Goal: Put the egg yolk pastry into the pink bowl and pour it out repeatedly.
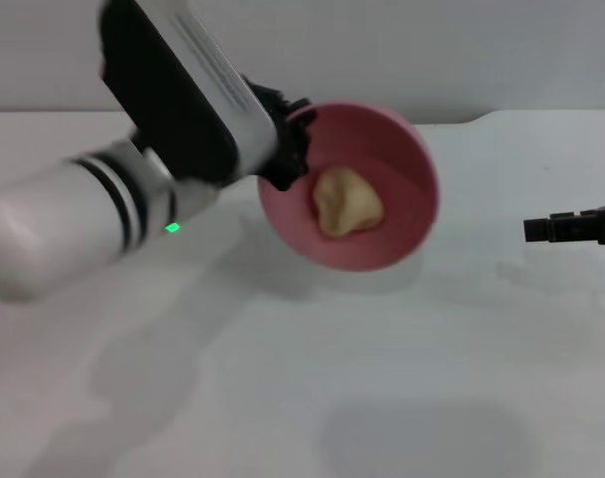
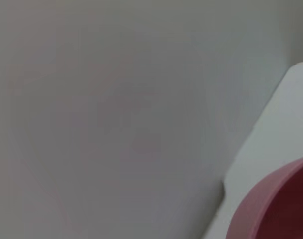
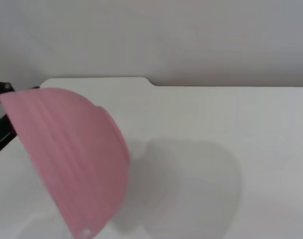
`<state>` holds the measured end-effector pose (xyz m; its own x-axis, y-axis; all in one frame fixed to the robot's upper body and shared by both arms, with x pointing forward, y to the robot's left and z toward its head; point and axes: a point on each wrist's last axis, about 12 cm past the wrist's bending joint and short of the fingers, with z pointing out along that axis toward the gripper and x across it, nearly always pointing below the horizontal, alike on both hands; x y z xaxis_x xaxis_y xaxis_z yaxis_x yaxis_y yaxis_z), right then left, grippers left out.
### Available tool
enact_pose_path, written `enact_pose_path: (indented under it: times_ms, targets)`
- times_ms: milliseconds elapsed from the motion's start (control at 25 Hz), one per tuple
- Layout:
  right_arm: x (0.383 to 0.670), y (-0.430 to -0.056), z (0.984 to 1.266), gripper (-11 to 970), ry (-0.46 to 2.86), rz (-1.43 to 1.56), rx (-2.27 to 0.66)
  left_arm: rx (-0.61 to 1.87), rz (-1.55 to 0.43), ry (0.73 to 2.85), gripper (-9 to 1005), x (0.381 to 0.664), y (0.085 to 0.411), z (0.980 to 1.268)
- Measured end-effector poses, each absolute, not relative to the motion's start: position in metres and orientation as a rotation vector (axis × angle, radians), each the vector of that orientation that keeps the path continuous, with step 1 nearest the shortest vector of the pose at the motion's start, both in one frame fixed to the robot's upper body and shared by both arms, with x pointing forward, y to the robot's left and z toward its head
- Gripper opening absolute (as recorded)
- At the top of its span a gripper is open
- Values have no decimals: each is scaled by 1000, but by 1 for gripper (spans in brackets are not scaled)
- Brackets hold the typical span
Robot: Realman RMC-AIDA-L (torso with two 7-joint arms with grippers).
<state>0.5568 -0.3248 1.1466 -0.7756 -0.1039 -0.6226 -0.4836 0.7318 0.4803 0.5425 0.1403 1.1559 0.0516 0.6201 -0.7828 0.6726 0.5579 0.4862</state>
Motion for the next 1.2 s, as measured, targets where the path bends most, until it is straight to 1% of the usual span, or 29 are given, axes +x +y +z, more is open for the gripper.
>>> enact_pose_path:
  times_ms: [160,320,440,520,560,600,760,880,1000,1120,1160,1200]
  targets:
    - [556,-326,1145,569,2365,868,-439,1168,68,1438,-1,528,122,1141]
    - [557,-326,1145,570,2369,865,-437,1215,210,1187,-2,512,109,1119]
    - [557,-327,1145,570,2368,862,-431,1234,321,1010,-2,499,108,1102]
    - [556,-328,1145,571,2366,861,-422,1235,391,913,-2,495,109,1096]
    - [556,-329,1144,571,2365,860,-414,1285,482,797,-2,491,108,1088]
    - [556,-329,1144,571,2365,860,-414,1285,482,797,-2,491,108,1088]
    - [556,-330,1145,572,2364,859,-412,1408,634,621,-1,487,105,1072]
    - [556,-330,1144,573,2363,858,-414,1411,664,590,-1,487,104,1072]
    - [556,-330,1144,574,2363,858,-415,1352,663,615,-1,489,105,1078]
    - [556,-328,1142,575,2368,869,-420,1191,614,775,-1,499,108,1094]
    - [556,-328,1142,575,2368,869,-420,1124,588,858,-2,505,111,1101]
    - [557,-325,1141,575,2370,878,-430,1005,536,1011,-2,517,118,1113]
